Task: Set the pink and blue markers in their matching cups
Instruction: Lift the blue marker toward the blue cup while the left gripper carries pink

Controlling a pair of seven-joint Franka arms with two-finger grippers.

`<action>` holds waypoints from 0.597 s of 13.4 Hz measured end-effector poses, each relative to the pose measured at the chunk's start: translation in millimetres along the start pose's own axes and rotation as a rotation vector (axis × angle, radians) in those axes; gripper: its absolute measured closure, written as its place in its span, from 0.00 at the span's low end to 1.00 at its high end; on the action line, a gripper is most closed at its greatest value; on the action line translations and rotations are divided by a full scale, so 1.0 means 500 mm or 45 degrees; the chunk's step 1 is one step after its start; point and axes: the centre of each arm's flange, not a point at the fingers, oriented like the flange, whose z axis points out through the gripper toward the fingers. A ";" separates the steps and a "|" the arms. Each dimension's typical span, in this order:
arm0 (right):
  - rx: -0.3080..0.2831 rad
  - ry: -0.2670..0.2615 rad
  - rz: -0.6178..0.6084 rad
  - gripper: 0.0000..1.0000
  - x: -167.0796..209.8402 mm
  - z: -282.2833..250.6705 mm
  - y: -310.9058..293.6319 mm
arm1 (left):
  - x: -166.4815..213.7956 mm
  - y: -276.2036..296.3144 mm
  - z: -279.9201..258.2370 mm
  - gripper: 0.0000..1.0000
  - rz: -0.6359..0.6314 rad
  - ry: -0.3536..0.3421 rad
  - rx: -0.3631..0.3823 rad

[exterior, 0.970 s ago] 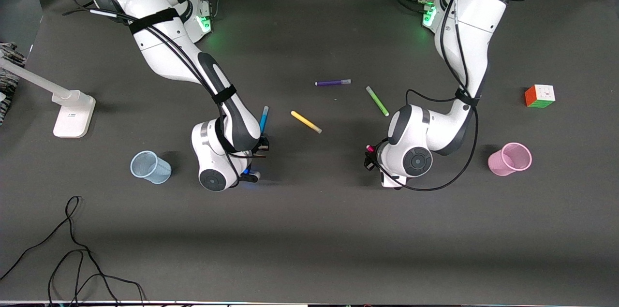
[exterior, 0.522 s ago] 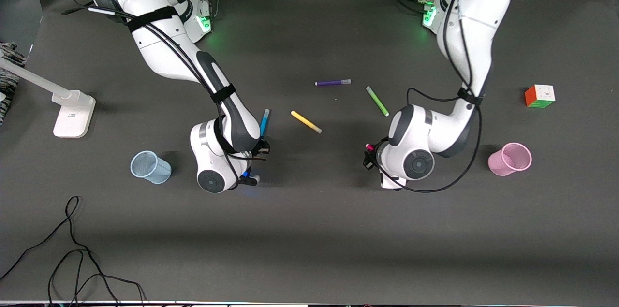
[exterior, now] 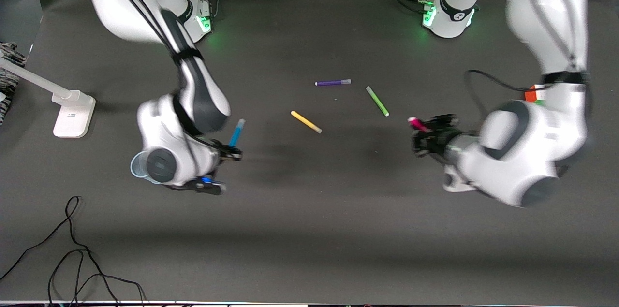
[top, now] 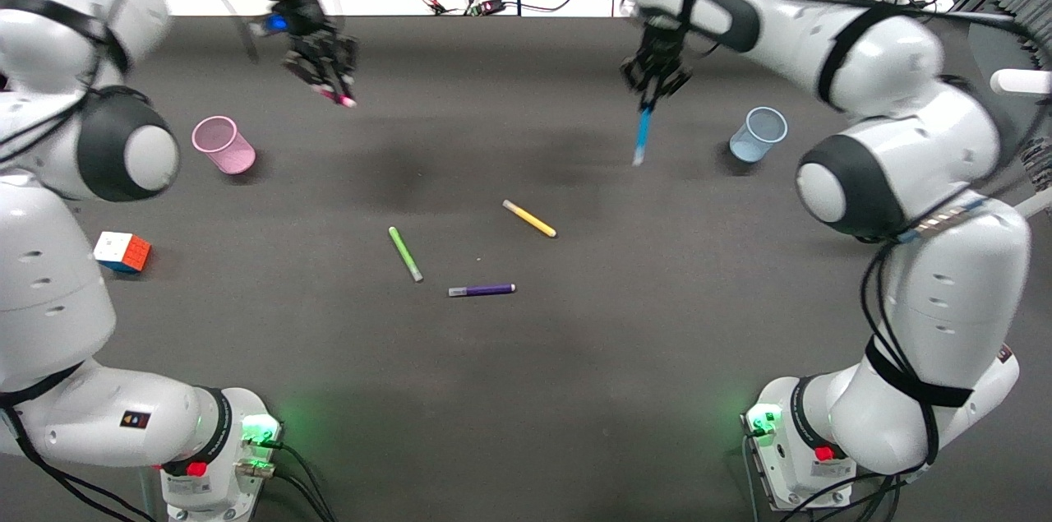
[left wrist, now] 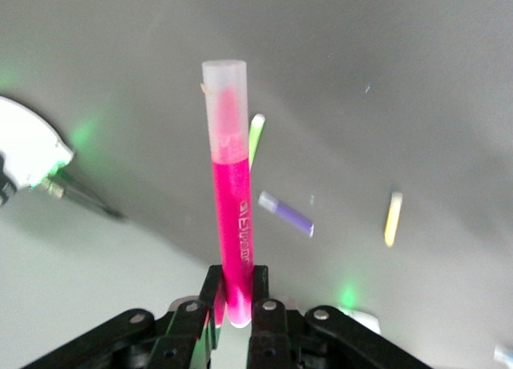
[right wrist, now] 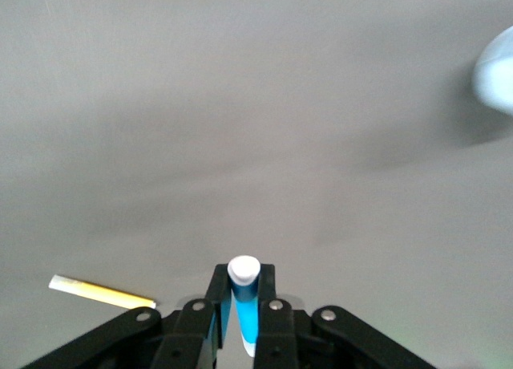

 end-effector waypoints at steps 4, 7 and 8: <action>-0.026 0.327 0.188 0.83 0.038 -0.199 0.231 | 0.229 -0.296 -0.146 0.82 0.124 -0.293 -0.248; 0.025 0.576 0.249 0.83 0.078 -0.197 0.389 | 0.340 -0.423 -0.169 0.82 0.276 -0.323 -0.407; 0.038 0.619 0.244 0.83 0.081 -0.175 0.431 | 0.371 -0.433 -0.163 0.82 0.325 -0.314 -0.443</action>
